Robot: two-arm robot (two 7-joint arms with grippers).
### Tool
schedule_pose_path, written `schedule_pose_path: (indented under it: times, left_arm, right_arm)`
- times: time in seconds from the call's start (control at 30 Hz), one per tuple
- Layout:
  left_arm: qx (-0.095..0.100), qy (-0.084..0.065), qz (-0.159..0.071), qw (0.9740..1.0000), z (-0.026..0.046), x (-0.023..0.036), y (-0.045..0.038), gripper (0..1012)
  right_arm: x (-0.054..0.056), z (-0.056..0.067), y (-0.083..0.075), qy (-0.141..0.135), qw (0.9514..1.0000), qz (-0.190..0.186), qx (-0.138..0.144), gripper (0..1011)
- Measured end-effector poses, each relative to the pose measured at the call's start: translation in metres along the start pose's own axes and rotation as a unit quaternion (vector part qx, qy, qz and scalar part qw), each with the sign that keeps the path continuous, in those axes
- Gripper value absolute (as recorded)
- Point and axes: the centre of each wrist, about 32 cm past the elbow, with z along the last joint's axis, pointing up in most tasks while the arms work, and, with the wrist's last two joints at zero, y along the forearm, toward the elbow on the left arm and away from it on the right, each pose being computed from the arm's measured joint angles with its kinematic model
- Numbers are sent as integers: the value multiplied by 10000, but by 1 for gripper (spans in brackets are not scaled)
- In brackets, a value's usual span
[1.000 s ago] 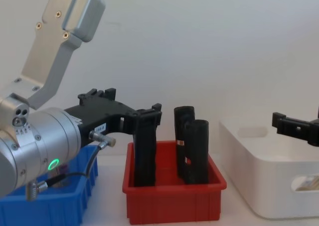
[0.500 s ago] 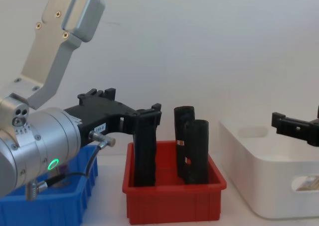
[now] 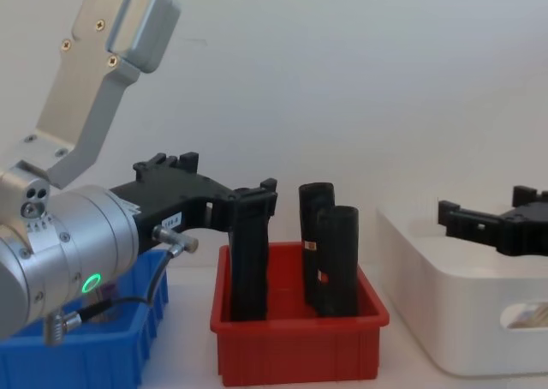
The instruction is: Pick the cotton swabs from the blue box and place them into the white box.
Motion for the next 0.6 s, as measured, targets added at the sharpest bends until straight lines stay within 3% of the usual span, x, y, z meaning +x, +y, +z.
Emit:
schedule_pose_path:
  times: [0.43,0.6]
  left_arm:
    - [0,0,0,10000,0,0,0,1004]
    - [0,-1,-1,10000,0,0,0,1004]
  right_arm:
    - [97,-92,458,-175,9991,387,-90,1001]
    - [142,-140,722,-234,9978,613,-116,1001]
